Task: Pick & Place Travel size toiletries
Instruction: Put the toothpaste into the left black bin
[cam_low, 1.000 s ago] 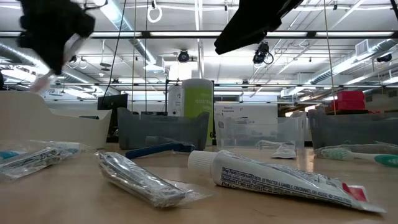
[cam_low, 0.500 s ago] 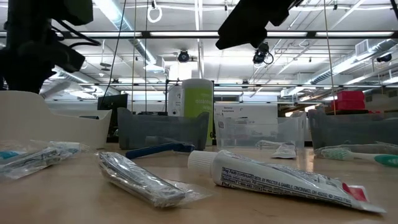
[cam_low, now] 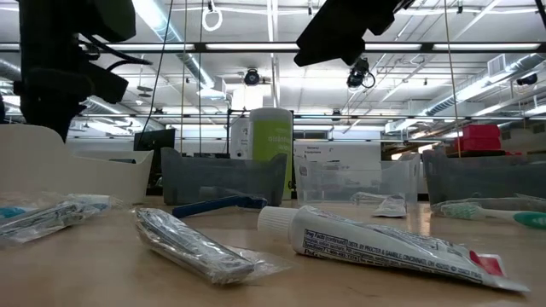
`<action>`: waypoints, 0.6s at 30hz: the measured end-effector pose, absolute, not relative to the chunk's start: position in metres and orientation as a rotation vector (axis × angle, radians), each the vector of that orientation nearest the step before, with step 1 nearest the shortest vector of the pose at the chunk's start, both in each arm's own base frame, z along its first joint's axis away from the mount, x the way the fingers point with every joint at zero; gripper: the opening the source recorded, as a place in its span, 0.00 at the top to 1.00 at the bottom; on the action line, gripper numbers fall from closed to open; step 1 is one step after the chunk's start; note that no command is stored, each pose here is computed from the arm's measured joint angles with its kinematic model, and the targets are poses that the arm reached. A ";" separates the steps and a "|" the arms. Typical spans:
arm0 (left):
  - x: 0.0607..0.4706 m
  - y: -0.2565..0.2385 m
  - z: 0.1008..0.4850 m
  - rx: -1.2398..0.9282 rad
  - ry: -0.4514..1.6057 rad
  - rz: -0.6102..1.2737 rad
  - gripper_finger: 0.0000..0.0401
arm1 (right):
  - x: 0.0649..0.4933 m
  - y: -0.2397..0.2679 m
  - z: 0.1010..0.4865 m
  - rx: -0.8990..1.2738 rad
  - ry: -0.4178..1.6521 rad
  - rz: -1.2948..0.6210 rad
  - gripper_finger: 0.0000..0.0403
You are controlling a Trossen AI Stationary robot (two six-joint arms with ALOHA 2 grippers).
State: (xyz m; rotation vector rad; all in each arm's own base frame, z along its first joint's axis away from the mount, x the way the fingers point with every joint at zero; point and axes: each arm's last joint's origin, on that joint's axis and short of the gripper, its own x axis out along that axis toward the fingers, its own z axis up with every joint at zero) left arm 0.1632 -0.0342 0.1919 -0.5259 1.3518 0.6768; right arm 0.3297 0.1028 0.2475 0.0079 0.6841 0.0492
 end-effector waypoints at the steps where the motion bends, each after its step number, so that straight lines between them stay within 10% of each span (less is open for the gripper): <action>1: 0.163 -0.034 0.192 -0.518 1.342 0.683 0.68 | 0.330 0.103 0.248 0.009 0.680 0.050 0.61; 18: 0.221 -0.055 0.260 -0.368 0.773 0.346 0.65 | 0.331 0.098 0.248 -0.026 0.660 -0.053 0.62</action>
